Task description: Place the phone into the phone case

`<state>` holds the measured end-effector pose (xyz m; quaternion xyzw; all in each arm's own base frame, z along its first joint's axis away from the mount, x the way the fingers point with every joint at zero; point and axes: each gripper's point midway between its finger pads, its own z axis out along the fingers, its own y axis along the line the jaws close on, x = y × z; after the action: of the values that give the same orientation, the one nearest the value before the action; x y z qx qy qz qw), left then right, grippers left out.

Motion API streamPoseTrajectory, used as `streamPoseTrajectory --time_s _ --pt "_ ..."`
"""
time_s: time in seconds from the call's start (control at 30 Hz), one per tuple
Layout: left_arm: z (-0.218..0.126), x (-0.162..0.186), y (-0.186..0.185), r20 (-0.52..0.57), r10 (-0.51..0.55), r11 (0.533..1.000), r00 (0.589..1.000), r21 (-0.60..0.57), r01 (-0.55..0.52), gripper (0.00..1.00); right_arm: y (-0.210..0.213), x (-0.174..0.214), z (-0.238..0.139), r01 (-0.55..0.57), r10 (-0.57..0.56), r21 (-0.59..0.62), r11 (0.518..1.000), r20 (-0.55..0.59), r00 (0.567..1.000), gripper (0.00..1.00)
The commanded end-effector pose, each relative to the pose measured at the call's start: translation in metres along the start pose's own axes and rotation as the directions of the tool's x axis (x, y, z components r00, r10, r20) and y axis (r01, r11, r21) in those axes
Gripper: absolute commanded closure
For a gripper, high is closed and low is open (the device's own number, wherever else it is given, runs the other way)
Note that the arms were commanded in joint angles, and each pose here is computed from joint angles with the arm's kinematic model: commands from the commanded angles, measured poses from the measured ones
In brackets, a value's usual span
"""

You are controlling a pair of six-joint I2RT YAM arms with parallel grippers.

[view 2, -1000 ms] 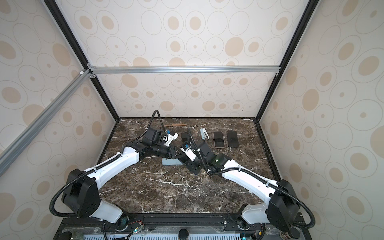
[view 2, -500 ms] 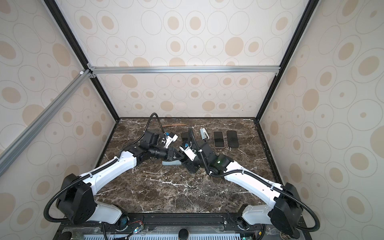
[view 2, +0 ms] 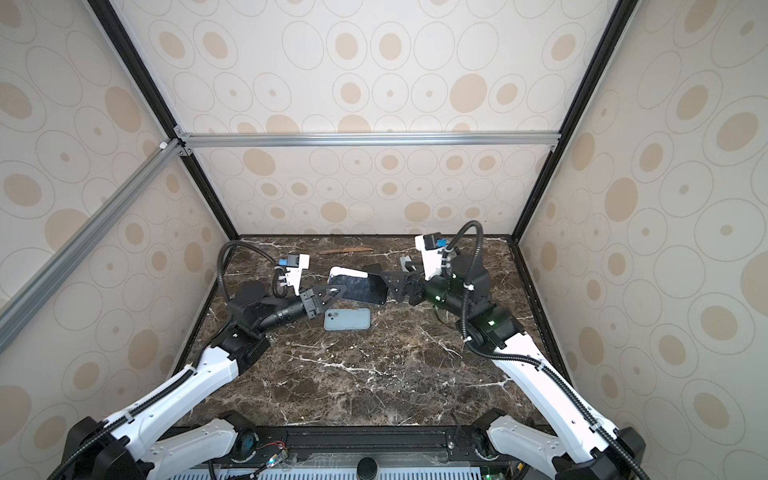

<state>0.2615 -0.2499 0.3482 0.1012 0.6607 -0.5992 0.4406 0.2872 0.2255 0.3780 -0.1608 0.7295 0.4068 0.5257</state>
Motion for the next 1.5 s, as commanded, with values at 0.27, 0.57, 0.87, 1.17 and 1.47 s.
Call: streamPoseTrajectory --time_s 0.27,0.57,0.87,1.17,1.47 --pt "-0.019 -0.054 -0.084 0.235 0.075 0.942 0.969 0.303 -0.146 1.00 0.080 -0.035 0.005 -0.129 0.124 -0.492 0.861 -0.043 0.991 0.39" --pt "-0.016 -0.052 -0.081 0.226 0.068 0.942 0.972 0.306 -0.137 1.00 0.104 -0.027 0.013 -0.154 0.098 -0.620 0.770 -0.124 0.987 0.71" --pt "-0.017 -0.062 -0.053 0.276 0.102 0.978 0.956 0.146 -0.146 0.74 0.098 -0.025 0.022 -0.152 0.093 -0.579 0.801 -0.130 0.987 1.00" --pt "-0.078 -0.103 0.105 0.164 0.323 0.701 0.932 -0.703 -0.119 0.14 -0.014 0.004 0.073 -0.182 0.186 0.041 0.982 -0.213 0.959 1.00" --pt "-0.070 -0.026 0.246 -0.118 0.008 0.576 0.993 -0.811 -0.101 0.22 -0.070 0.111 0.146 -0.326 0.416 0.266 0.907 -0.447 0.792 1.00"
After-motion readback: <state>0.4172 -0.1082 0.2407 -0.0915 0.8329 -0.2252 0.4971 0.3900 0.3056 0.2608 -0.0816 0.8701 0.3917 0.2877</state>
